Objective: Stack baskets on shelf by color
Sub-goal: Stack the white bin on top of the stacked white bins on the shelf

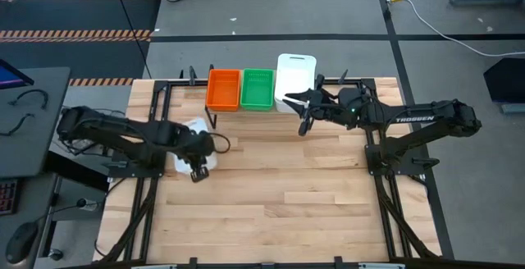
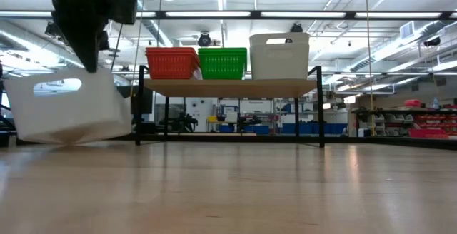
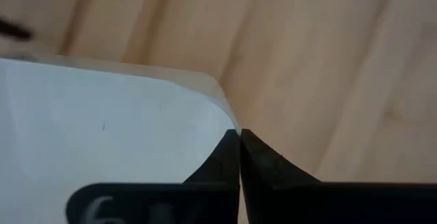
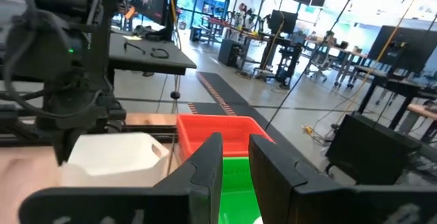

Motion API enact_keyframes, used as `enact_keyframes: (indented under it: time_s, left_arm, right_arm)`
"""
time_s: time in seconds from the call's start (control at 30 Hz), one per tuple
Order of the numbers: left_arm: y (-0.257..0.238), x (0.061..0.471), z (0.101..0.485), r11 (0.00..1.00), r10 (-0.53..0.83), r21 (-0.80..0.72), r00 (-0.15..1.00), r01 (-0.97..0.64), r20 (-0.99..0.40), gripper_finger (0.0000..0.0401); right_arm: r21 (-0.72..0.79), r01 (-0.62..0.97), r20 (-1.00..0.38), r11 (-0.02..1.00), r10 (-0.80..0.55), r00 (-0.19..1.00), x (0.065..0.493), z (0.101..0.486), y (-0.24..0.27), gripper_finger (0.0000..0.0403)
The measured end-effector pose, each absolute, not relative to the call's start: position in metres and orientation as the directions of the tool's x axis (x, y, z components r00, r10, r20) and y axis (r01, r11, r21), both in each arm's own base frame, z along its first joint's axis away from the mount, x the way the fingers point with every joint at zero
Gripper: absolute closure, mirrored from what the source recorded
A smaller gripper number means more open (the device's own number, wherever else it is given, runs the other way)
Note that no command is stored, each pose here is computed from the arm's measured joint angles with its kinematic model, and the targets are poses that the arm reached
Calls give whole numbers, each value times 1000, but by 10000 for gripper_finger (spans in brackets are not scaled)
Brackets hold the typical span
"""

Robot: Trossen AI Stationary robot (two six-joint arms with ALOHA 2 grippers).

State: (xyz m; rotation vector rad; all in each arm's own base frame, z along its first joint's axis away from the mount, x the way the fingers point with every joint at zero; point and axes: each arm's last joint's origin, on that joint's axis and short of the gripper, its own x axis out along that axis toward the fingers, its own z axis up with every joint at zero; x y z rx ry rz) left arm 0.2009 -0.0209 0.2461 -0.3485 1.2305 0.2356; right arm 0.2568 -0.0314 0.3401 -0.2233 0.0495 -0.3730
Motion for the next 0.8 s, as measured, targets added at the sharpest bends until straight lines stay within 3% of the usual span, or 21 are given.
enact_keyframes:
  time_s: [0.13, 0.33, 0.53, 0.8]
  left_arm:
    - [-40, 212, 247, 934, -52, -190, 412, -302, -910, 400]
    - [-62, 235, 231, 962, -70, -180, 450, -206, -890, 400]
    - [-77, 278, 208, 977, -99, -184, 535, -107, -839, 400]
    - [-98, 353, 212, 998, -60, -70, 591, 6, -805, 400]
  right_arm:
    - [-170, 342, -9, 924, -348, 937, 257, 340, -27, 325]
    - [-100, 241, -85, 965, -250, 965, 259, 333, -6, 325]
    - [-31, 141, -246, 989, -145, 958, 254, 317, 22, 325]
    - [9, 63, -444, 998, -53, 894, 231, 313, 49, 325]
